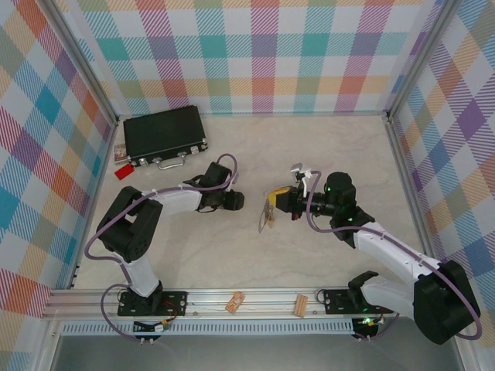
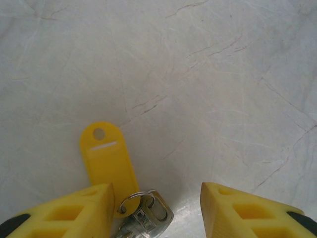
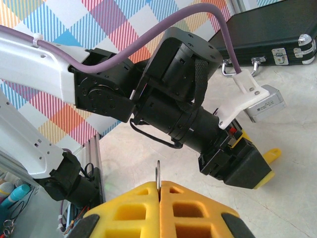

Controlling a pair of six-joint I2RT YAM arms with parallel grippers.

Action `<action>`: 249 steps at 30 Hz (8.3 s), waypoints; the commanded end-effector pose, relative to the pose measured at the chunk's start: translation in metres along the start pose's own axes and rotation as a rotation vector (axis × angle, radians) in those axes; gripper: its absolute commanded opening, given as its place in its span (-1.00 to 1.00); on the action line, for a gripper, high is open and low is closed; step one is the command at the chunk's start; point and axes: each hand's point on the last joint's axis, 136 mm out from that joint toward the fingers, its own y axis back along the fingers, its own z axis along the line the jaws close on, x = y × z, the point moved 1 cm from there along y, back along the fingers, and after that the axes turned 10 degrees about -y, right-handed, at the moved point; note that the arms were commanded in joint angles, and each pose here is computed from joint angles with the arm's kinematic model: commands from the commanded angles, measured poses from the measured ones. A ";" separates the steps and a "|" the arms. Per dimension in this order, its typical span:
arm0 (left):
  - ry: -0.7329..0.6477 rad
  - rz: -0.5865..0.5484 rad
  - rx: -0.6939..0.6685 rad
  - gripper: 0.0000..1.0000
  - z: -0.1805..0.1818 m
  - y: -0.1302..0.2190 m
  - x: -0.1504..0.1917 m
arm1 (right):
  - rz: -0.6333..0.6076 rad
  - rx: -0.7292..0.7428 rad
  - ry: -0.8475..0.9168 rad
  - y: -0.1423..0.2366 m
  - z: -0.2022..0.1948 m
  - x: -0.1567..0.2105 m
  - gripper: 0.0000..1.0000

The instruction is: Put the keys on the keyring

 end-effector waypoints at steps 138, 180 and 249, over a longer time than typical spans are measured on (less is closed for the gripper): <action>0.418 0.048 -0.033 -0.58 0.010 0.050 0.044 | -0.057 -0.012 0.024 0.005 0.007 -0.008 -1.00; 0.523 0.068 -0.001 -0.67 0.009 0.027 0.061 | -0.057 -0.016 0.025 0.005 0.008 -0.008 -1.00; 0.440 0.003 -0.016 -1.00 0.007 0.045 0.028 | -0.048 -0.025 0.012 0.002 0.006 -0.006 -1.00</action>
